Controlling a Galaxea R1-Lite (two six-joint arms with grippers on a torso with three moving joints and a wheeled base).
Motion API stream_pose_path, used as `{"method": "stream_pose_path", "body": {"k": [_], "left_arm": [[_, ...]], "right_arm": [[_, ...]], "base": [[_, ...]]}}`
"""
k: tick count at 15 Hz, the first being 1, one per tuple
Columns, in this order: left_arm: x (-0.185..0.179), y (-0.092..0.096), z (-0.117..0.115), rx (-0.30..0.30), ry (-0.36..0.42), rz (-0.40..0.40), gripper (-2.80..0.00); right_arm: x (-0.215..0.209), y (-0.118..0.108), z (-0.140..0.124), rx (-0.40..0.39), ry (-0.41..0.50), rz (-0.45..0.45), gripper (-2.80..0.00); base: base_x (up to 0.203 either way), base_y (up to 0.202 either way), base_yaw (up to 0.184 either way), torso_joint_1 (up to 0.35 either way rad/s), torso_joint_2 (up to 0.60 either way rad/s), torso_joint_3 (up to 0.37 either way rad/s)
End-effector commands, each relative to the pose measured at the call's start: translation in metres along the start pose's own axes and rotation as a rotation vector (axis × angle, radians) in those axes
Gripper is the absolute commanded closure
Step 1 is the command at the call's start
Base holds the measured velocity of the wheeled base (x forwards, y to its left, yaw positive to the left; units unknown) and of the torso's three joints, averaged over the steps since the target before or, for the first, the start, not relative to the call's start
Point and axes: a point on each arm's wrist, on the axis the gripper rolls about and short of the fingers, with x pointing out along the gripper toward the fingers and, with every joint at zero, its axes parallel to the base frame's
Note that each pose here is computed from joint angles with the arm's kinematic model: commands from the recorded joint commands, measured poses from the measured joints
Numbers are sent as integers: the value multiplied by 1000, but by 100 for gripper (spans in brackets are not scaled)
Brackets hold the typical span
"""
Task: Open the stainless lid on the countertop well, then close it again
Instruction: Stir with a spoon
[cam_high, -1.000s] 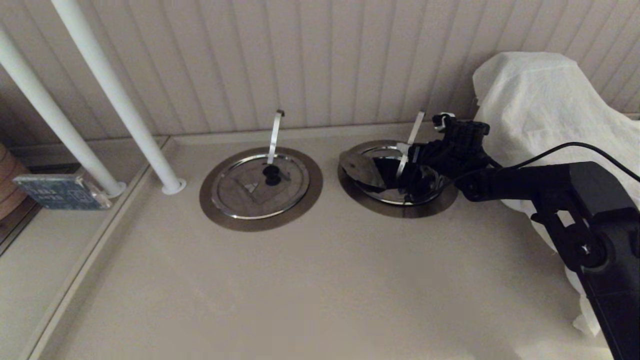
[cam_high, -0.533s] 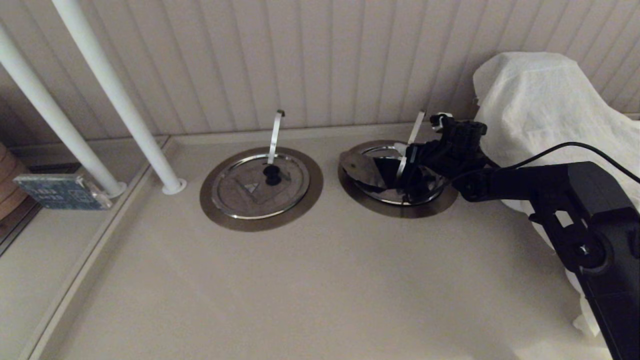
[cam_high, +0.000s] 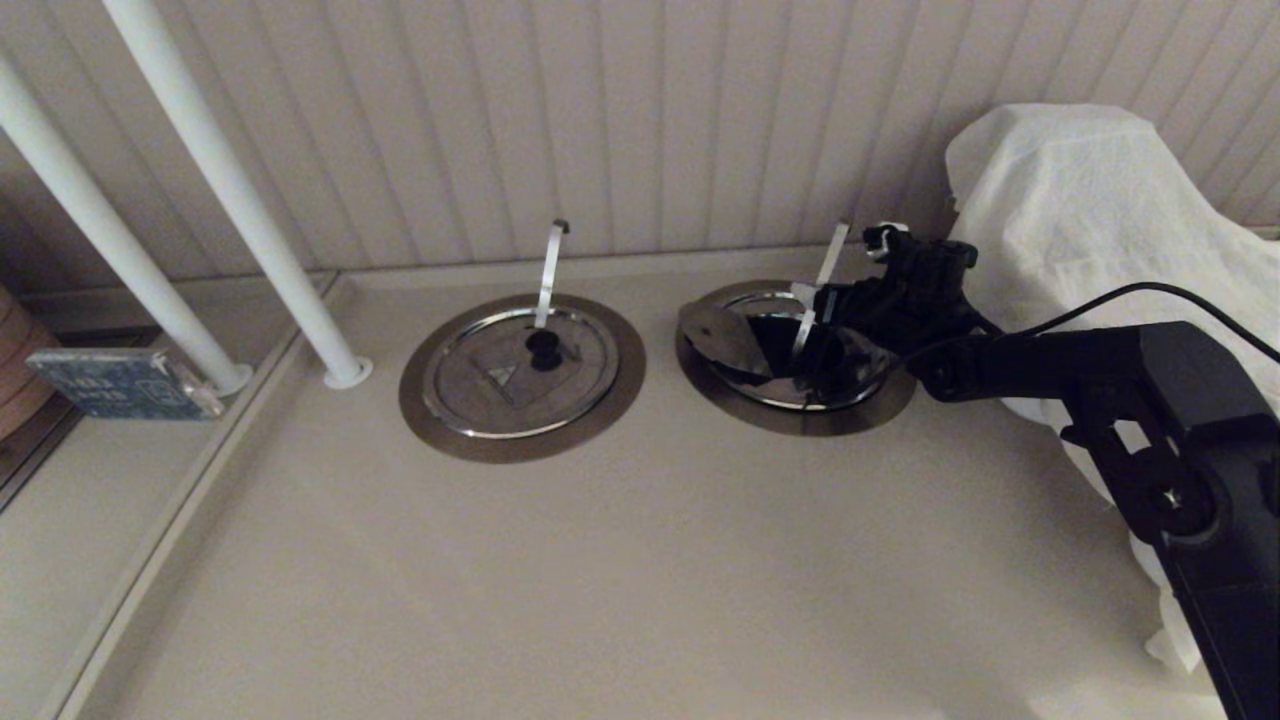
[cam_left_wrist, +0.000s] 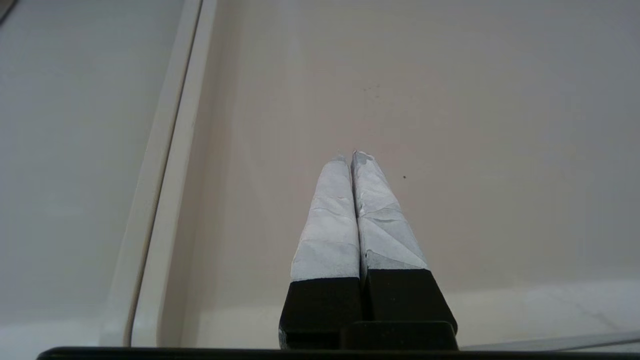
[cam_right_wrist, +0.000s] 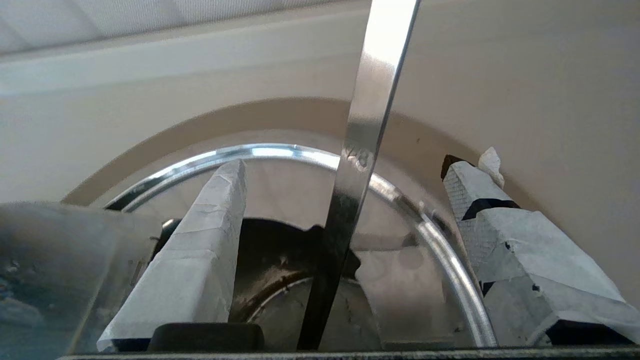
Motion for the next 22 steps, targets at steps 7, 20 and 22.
{"method": "stream_pose_path", "body": {"k": [7,20,22], "left_arm": [[0,0,0,-18,-1,2,0],[0,0,1,-20,-15,5,0],[0,0,1,-20,-15,5,0]], "right_arm": [[-1,2,5,-3,-31,-7,-280],[-5,19,28,-3,-155,-25,-280],[-5,19,28,-3,-156,-29,-280]], "base": [[0,0,0,3,1,-83],[0,0,0,1,0,-40],[0,0,0,0,0,0]]}}
